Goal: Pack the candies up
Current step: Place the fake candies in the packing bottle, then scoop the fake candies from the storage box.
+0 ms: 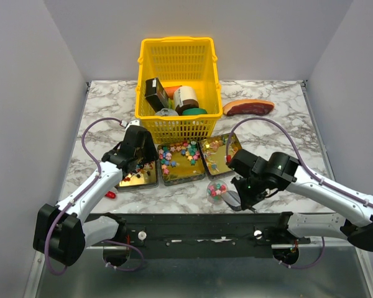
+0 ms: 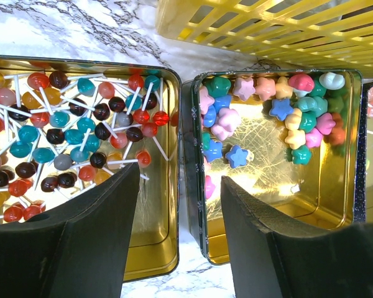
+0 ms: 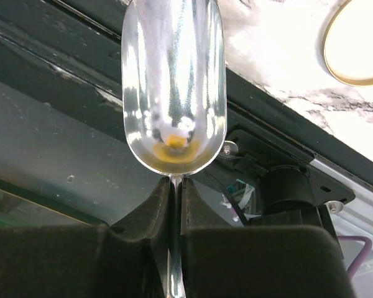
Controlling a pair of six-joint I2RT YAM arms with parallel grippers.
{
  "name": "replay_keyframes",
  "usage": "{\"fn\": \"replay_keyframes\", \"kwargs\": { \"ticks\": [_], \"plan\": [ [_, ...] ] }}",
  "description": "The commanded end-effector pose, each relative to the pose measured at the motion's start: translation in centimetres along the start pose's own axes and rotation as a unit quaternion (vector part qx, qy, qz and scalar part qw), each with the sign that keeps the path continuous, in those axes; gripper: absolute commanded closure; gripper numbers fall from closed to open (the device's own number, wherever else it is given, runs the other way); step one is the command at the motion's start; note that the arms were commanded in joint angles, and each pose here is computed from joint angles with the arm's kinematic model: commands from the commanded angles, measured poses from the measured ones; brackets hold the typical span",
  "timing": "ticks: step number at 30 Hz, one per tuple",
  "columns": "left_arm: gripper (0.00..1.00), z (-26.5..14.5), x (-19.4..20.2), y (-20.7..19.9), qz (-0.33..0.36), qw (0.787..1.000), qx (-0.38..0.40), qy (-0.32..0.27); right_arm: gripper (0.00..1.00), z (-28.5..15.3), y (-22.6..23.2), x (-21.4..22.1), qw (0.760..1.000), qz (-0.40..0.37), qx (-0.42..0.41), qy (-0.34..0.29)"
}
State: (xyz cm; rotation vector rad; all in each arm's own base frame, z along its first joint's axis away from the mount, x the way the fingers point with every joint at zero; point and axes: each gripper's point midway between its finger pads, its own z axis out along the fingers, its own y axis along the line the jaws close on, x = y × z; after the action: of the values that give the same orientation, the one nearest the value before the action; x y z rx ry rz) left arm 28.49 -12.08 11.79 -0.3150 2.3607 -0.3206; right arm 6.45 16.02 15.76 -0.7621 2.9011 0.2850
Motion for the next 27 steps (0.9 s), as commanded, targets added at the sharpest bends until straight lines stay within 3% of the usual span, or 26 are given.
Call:
{"fn": "replay_keyframes", "kwargs": {
  "ticks": [1, 9, 14, 20, 27],
  "plan": [
    [0.35, 0.3, -0.2, 0.0, -0.005, 1.0, 0.001, -0.006, 0.99, -2.3, -0.6, 0.7, 1.0, 0.012, 0.016, 0.002],
    [0.34, 0.0, 0.0, -0.2, 0.005, 1.0, 0.008, 0.004, 0.99, -4.0, 0.1, -3.7, 0.997, -0.008, 0.026, -0.069],
    [0.32, 0.3, 0.4, -0.7, -0.001, 1.0, 0.019, 0.014, 0.99, -1.8, 1.6, -8.8, 0.993, -0.048, 0.039, -0.097],
    [0.3, -0.2, -0.4, 0.9, 0.0, 1.0, -0.019, -0.013, 0.99, 0.4, 3.2, -15.0, 0.979, -0.155, 0.063, -0.116],
    [0.24, -1.8, -2.5, 3.1, -0.014, 0.996, -0.068, -0.06, 0.99, 1.7, 3.4, -20.8, 0.943, -0.288, 0.119, -0.117]
  ]
}}
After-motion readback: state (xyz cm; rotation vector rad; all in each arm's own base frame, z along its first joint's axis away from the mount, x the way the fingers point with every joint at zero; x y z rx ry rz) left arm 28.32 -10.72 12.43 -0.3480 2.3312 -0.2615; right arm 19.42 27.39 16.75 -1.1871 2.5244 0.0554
